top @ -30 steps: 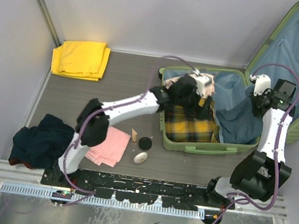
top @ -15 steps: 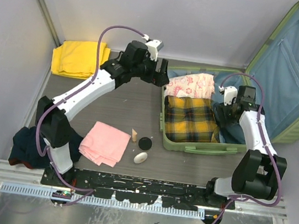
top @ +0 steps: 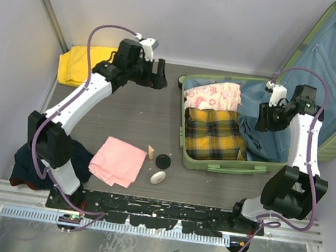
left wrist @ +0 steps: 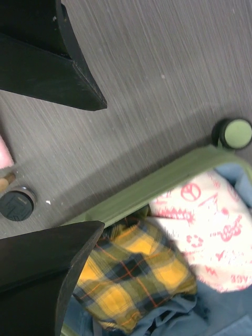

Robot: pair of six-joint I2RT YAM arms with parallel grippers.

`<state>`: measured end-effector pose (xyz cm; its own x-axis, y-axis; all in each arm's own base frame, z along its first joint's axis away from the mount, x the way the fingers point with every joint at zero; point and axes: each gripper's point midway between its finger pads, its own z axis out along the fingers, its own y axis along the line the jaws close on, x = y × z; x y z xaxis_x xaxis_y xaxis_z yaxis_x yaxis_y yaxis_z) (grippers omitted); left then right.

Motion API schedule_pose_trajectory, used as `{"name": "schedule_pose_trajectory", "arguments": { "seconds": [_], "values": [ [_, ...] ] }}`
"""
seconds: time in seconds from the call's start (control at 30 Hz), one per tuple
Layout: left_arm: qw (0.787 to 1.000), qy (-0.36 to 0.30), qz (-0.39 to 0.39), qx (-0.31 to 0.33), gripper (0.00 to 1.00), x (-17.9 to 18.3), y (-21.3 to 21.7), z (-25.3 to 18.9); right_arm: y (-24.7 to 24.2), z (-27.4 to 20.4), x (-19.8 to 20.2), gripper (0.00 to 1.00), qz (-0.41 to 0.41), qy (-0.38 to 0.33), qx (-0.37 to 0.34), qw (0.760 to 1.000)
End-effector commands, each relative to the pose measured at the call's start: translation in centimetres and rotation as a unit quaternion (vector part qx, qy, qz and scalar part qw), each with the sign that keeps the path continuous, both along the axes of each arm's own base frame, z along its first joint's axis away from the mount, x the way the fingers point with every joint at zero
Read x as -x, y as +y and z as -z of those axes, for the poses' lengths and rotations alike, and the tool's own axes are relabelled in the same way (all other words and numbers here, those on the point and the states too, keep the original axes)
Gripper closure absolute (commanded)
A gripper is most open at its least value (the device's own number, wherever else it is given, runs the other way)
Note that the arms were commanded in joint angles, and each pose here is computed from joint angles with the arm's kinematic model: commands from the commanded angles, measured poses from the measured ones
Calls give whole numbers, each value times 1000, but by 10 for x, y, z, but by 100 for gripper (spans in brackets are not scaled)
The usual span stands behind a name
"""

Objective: Pack the luggage

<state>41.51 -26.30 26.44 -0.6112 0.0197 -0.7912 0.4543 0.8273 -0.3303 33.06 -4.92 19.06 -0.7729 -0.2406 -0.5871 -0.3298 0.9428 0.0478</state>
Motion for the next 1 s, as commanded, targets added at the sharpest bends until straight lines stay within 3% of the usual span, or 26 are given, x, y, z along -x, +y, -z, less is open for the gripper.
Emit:
{"name": "schedule_pose_trajectory", "arguments": {
  "seconds": [0.0, 0.23, 0.33, 0.5, 0.7, 0.97],
  "values": [
    [999, -19, -37, 5, 13, -12, 47, -18, 10, 45, 29, 58, -7, 84, -30, 996],
    [995, 45, -90, -13, 14, -42, 126, 19, -8, 105, 38, 60, 21, 113, 11, 993],
    [993, 97, -66, -6, 15, -34, 143, 39, -14, 121, 31, 60, 34, 117, 20, 992],
    [977, 181, 102, -51, 15, 32, 143, 86, -25, 118, 16, 56, 50, 108, 17, 993],
    [933, 217, 272, -94, 15, 105, 152, 123, -30, 78, 6, 36, 37, 79, 0, 996],
    [884, 211, 403, -105, 16, 135, 138, 156, -13, 15, -8, 15, 10, 11, -36, 999]
  ]
}}
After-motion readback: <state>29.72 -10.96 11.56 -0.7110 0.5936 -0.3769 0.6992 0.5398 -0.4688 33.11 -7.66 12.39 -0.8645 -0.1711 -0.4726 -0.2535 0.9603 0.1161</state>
